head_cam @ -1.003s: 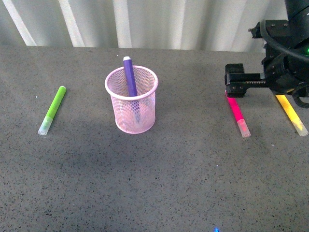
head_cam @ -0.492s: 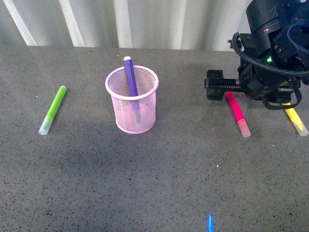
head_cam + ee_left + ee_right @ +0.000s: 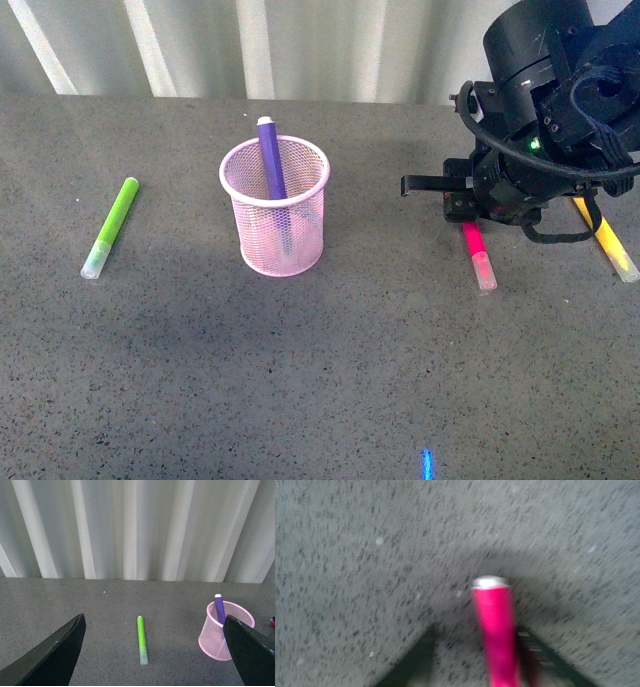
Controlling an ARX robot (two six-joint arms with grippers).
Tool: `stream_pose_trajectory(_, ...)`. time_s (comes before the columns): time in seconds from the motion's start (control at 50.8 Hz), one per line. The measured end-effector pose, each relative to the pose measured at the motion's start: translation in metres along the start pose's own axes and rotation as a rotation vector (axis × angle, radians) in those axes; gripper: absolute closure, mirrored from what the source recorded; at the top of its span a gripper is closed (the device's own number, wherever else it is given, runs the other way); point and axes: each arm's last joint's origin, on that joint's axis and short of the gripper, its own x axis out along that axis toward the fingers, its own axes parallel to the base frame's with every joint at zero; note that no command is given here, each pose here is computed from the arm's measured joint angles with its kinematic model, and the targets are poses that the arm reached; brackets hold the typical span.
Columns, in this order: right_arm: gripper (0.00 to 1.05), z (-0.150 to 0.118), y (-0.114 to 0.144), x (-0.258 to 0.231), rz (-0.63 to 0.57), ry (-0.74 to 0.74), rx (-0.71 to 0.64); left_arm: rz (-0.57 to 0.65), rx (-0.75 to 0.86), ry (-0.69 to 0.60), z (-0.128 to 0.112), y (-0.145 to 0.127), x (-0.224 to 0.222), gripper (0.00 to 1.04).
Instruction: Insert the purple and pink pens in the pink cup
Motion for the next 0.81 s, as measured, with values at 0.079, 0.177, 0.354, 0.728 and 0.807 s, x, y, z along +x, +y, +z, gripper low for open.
stream_pose_trajectory(0.079,0.93,-0.001,-0.004,-0.001,-0.004,0.0,0.013,0.0,0.0,0.0,0.0,0.0,0.0,0.07)
stream_pose_trajectory(0.177,0.93,-0.002,-0.01,-0.003,-0.011,0.0,0.028,0.0,0.0,0.0,0.0,0.0,0.0,0.07)
stream_pose_trajectory(0.354,0.93,-0.004,-0.018,-0.01,-0.025,-0.026,0.039,0.0,0.0,0.0,0.0,0.0,0.0,0.07)
stream_pose_trajectory(0.728,0.93,0.029,0.07,-0.111,0.283,-0.841,-0.359,0.0,0.0,0.0,0.0,0.0,0.0,0.07)
stream_pose_trajectory(0.807,0.93,0.018,0.096,-0.113,0.364,-0.903,-0.45,0.0,0.0,0.0,0.0,0.0,0.0,0.07)
